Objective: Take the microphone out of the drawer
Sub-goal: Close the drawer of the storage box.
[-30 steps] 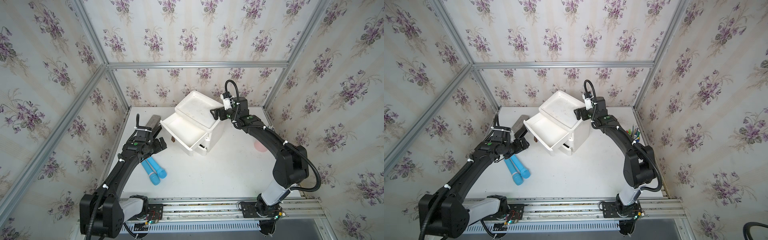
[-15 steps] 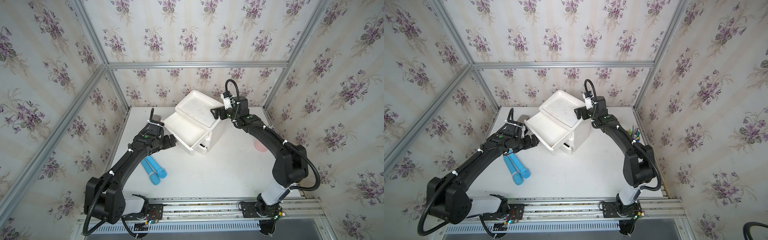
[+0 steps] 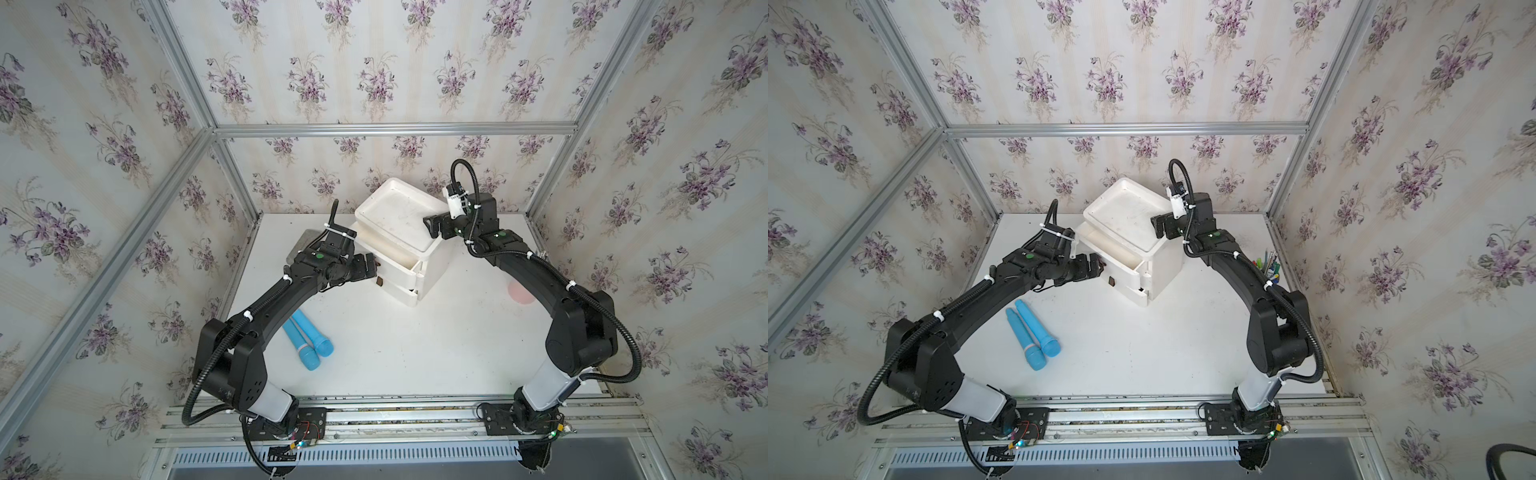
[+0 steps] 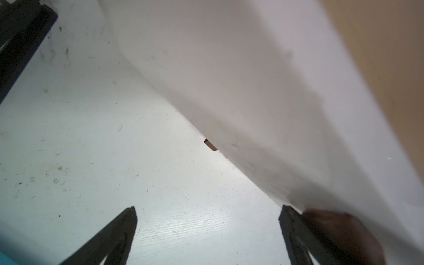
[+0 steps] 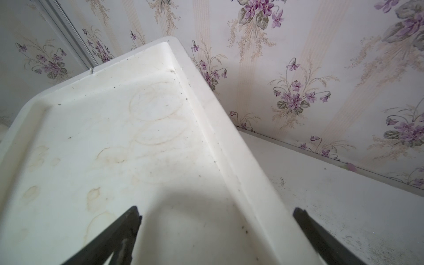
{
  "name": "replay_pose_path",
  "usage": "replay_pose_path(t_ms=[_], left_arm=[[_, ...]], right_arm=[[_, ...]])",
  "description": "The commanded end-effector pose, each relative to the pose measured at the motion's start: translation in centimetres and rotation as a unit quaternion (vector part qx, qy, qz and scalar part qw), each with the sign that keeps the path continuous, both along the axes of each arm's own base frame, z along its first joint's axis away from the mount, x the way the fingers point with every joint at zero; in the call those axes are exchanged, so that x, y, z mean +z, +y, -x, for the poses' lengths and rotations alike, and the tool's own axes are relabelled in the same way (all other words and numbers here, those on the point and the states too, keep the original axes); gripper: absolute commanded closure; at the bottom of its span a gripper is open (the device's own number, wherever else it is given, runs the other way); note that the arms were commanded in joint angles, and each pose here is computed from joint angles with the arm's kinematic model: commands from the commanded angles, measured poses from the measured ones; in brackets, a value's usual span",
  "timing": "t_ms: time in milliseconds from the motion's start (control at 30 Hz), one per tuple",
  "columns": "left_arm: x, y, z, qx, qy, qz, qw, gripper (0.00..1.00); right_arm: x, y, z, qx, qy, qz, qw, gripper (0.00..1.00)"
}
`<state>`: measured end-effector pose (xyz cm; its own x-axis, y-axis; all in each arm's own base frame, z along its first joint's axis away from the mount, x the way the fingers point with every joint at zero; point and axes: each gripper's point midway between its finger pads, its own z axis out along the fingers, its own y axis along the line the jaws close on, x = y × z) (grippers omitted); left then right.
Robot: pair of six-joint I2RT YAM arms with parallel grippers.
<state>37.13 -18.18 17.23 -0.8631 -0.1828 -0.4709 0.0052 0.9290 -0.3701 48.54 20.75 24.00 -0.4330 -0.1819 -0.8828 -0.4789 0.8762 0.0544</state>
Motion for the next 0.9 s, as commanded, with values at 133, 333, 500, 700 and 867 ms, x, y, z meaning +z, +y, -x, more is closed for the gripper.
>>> replay_pose_path(t_ms=[133,333,500,700,867], left_arm=[[1.5,-2.3,-2.7,-0.019,-0.031,0.027,0.999,0.01],[1.6,-3.9,-4.3,-0.029,-0.038,0.032,0.998,0.01],[2.1,-4.7,-4.8,-0.030,-0.053,0.047,0.997,0.01],[2.3,-3.5,-3.7,-0.028,-0.069,0.031,0.997,0.01],[2.0,-3.3,-2.0,-0.061,-0.106,0.049,0.991,0.01]], right_arm=[[-7.6,-0.2,4.2,0.058,0.124,0.086,0.987,0.00],[-7.8,0.1,4.3,0.061,0.127,0.085,0.986,0.00],[-7.9,0.1,4.3,0.060,0.128,0.090,0.986,0.00],[-8.0,0.0,4.3,0.059,0.130,0.091,0.986,0.00],[-8.2,0.0,4.2,0.058,0.132,0.091,0.985,0.00]])
